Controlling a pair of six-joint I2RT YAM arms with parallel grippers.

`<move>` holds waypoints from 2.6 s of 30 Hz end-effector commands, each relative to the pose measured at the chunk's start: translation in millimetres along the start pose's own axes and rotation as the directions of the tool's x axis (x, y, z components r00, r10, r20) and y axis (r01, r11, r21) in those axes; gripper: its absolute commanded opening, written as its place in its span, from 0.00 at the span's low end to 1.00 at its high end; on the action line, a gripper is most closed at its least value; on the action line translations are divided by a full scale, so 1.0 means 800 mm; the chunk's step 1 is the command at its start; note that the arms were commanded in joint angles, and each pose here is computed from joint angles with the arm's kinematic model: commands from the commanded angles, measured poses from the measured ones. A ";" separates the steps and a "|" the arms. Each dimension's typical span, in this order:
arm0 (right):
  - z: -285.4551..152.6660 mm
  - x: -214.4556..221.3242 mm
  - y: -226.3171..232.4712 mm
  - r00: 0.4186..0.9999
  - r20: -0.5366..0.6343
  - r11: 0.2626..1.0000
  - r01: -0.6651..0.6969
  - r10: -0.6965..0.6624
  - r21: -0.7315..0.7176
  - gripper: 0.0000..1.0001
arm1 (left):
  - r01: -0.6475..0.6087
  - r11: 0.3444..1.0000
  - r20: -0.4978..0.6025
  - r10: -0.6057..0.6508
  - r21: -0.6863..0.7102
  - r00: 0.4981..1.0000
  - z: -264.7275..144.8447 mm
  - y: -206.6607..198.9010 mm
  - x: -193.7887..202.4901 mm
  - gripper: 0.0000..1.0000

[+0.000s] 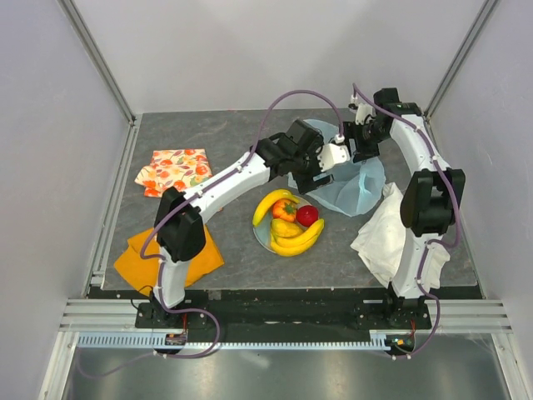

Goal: Take the fake fruits out of the plastic bag
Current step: Adjust the plastic bag at the center of the board.

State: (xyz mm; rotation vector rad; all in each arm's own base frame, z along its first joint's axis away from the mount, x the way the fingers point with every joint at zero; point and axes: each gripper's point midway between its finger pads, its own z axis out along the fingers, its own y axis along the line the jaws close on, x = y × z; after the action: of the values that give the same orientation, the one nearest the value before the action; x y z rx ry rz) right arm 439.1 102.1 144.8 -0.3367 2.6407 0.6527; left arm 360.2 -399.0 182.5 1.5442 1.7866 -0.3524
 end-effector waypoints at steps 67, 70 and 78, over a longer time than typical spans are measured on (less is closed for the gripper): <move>0.131 -0.068 0.171 0.906 0.087 0.895 0.424 -0.415 -0.138 0.53 | 0.805 0.555 0.308 -0.744 -0.210 0.593 -0.142 0.184 0.111 0.02; 0.140 -0.070 0.168 0.907 0.087 0.899 0.421 -0.412 -0.121 0.53 | 0.804 0.573 0.316 -0.743 -0.155 0.590 -0.138 0.186 0.095 0.02; 0.190 -0.093 0.131 0.924 0.093 0.929 0.371 -0.370 0.011 0.67 | 0.794 0.601 0.298 -0.745 -0.088 0.597 -0.126 0.181 0.086 0.02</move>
State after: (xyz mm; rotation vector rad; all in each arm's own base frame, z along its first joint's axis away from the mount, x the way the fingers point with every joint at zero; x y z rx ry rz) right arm 496.1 272.9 108.3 -0.8436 2.4021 0.5906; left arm 456.6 -233.5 219.2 0.4314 2.2050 -0.5971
